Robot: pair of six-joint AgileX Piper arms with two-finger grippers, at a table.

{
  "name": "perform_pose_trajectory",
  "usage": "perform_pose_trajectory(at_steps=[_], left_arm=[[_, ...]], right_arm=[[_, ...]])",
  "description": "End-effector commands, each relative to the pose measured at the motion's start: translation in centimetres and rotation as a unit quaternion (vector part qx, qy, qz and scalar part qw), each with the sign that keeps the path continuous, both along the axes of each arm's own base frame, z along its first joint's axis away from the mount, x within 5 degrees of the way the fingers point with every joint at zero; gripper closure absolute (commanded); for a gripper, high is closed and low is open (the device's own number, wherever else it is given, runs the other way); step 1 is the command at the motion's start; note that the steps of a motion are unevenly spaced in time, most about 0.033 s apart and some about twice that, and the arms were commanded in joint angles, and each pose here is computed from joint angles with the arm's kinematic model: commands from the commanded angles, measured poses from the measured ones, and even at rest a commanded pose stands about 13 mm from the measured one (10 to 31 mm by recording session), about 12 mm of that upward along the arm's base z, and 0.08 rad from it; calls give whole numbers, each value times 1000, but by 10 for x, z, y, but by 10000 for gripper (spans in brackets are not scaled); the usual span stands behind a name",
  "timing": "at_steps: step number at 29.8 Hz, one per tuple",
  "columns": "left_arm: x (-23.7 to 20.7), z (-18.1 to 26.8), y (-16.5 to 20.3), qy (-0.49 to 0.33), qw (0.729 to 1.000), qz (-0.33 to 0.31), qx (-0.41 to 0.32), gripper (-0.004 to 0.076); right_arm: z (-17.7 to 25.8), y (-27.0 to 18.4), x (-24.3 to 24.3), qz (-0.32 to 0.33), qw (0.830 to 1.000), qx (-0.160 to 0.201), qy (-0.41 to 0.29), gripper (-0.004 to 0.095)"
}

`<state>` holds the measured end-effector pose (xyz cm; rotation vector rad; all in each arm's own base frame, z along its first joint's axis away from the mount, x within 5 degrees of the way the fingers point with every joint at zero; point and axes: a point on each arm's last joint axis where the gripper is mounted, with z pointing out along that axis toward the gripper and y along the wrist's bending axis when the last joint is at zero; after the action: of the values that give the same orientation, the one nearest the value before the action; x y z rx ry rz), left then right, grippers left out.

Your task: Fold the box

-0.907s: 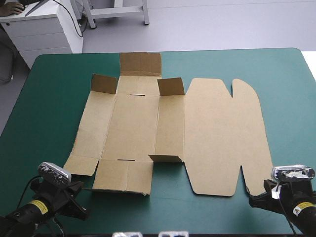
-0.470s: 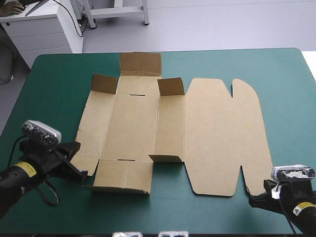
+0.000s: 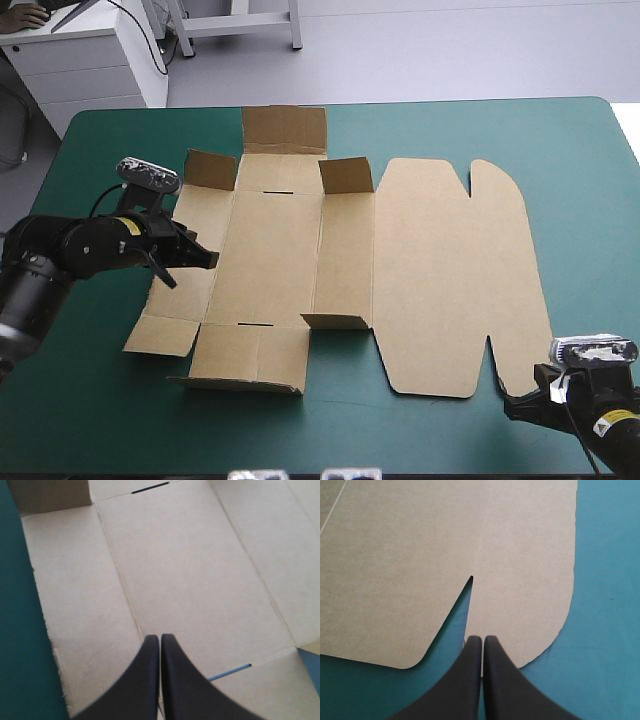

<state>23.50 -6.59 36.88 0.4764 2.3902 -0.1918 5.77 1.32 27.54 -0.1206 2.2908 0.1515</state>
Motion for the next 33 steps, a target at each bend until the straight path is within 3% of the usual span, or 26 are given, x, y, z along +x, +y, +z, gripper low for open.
perform_pose_trajectory(at_steps=[1,8,20,26,33], left_arm=[[24,8,15,-11,999,48,-22,731],[54,-12,70,32,989,111,-90,731],[52,-61,173,154,954,179,-184,731],[59,-92,184,224,936,150,-226,731],[64,-103,186,231,933,141,-236,728]], right_arm=[[12,1,4,3,999,3,-36,912],[12,1,4,3,999,3,-36,912],[12,1,4,3,999,3,-36,912],[12,1,4,2,999,3,-37,912],[12,1,4,2,999,3,-38,912]])
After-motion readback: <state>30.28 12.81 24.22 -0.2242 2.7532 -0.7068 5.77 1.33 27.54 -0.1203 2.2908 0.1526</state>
